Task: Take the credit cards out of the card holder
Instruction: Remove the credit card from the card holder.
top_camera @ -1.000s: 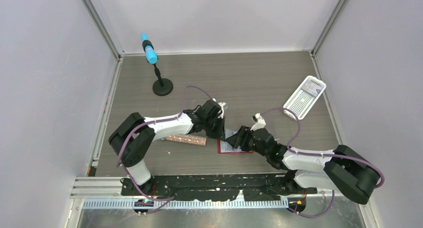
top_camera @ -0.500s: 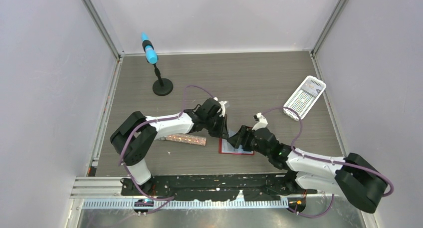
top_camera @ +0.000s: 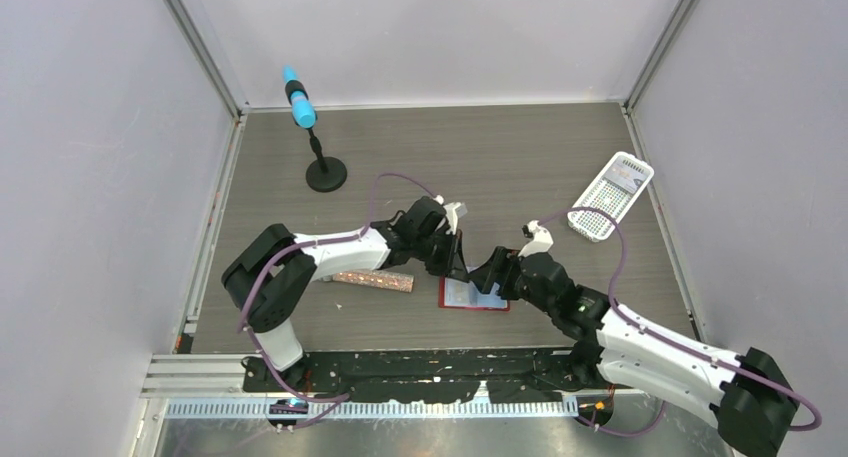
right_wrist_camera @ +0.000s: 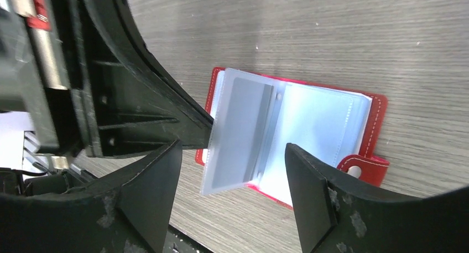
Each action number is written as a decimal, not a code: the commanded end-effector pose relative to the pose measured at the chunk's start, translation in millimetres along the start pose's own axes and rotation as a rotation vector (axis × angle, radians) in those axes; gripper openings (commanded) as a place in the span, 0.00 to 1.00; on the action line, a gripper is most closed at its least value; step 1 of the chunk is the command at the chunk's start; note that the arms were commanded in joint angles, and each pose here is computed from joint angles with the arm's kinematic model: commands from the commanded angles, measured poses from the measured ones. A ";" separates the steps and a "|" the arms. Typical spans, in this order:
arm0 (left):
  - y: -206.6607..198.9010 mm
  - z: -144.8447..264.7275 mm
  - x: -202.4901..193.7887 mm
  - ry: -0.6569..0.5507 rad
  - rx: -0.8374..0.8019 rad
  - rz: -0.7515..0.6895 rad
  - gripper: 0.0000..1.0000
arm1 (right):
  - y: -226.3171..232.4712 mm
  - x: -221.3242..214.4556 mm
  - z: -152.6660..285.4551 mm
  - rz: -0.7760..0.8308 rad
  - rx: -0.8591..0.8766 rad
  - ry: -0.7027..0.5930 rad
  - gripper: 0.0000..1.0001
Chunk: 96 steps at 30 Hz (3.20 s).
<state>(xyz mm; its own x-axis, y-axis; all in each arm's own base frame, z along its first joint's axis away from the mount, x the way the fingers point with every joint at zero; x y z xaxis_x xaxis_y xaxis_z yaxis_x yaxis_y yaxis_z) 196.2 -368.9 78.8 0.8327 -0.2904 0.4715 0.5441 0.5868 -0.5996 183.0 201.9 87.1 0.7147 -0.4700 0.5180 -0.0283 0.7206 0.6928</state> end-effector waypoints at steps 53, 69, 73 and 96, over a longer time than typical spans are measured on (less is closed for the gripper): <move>9.8 -11.1 4.8 -0.075 0.000 0.013 0.31 | -24.5 8.4 -4.8 0.075 -0.167 0.011 0.33; 18.1 -25.3 -1.1 -0.064 -0.006 0.038 0.38 | -52.8 -9.0 -13.1 0.037 -0.206 0.032 0.32; 18.4 -26.4 -1.3 -0.068 -0.009 0.042 0.38 | -56.6 -12.8 -13.4 0.025 -0.212 0.039 0.30; 10.1 -32.1 -3.6 -0.087 -0.092 0.097 0.23 | -64.0 -16.0 -10.9 0.013 -0.232 0.043 0.27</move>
<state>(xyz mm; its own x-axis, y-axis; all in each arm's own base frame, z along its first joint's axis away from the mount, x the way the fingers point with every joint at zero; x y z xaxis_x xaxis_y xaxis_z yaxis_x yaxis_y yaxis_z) 201.1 -382.0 45.1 0.8797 -0.1785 0.4408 0.4580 0.5675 -0.6842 182.5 173.4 33.8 0.7460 -0.4341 0.5049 0.1025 0.8241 0.5572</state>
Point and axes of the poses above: each gripper's point midway between its finger pads, its own z axis back along the fingers, its own y axis along the line the jaws close on, x = y × z, the point moved 1 cm from there along z, back along the fingers, and after that the axes turned 10 degrees about -z, right-handed, at the moved point
